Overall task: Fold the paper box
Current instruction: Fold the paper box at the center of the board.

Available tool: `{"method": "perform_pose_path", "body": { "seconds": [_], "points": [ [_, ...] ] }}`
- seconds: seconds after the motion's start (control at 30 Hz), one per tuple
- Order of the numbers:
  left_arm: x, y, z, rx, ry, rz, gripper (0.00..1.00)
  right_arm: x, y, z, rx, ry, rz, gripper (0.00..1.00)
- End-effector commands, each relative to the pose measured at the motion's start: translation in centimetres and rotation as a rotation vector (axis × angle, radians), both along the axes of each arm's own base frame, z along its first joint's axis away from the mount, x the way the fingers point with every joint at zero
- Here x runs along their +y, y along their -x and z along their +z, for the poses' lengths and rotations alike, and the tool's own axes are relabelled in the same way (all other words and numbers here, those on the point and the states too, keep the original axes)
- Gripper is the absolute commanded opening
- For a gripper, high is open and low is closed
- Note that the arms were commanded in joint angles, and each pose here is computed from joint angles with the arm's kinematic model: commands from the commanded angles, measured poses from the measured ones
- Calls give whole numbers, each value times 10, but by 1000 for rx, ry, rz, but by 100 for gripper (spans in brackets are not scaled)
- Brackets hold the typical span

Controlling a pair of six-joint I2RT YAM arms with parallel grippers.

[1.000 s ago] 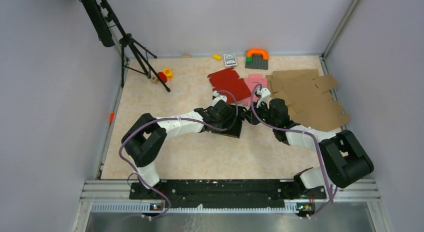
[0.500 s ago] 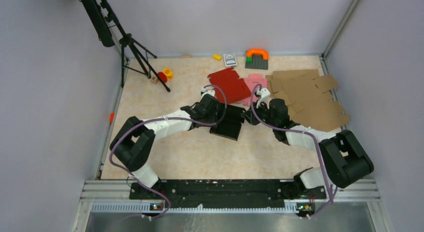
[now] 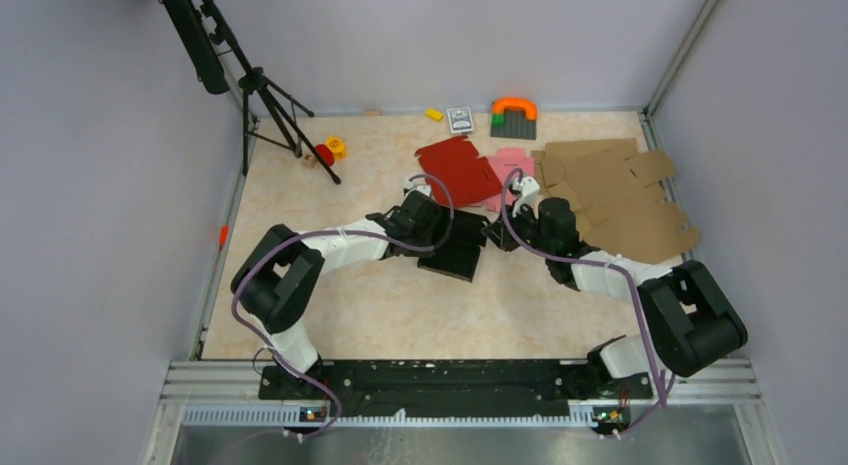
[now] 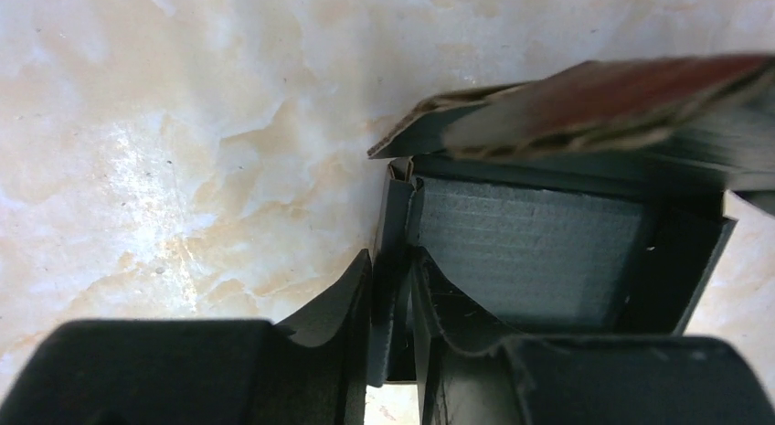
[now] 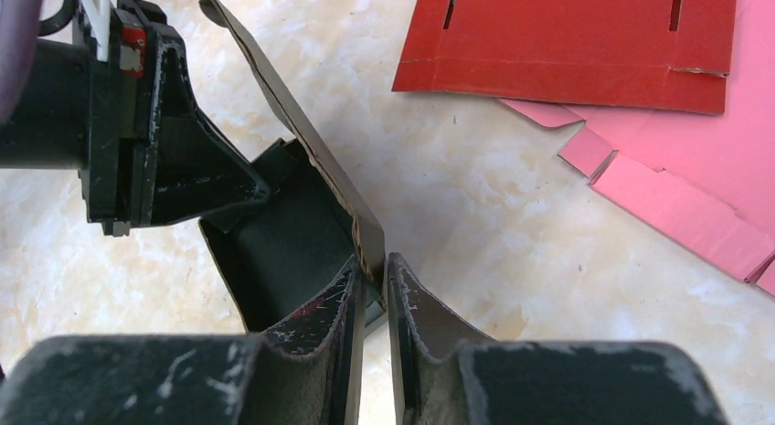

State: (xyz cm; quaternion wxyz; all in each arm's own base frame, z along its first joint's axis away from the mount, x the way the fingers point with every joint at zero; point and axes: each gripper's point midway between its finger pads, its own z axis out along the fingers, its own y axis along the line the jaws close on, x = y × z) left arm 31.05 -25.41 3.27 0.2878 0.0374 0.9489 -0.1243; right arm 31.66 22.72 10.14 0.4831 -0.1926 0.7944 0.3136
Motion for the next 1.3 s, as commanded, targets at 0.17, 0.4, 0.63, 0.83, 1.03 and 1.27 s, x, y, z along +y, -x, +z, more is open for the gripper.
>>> {"method": "perform_pose_path", "body": {
  "seconds": [0.17, 0.4, 0.63, 0.83, 1.03, 1.27],
  "points": [
    [12, -3, -10, 1, -98, 29, 0, 8, -3, 15, -58, -30, 30, 14],
    [7, -1, -15, -23, -249, 22, 0, 9, -2, 18, -62, -40, 40, 13],
    [3, 1, -20, -22, -313, 10, 0, 5, -4, 18, -66, -37, 7, 40],
    [3, 1, -24, -15, -340, 6, 0, -14, -7, 26, -111, -38, -105, 54],
    [3, 2, -25, -18, -404, 11, 0, -9, -11, 16, -72, -36, -88, 59],
    [-7, 5, -27, -16, -406, -36, 0, -4, -15, 6, -50, -51, -69, 67]
  ]
}}
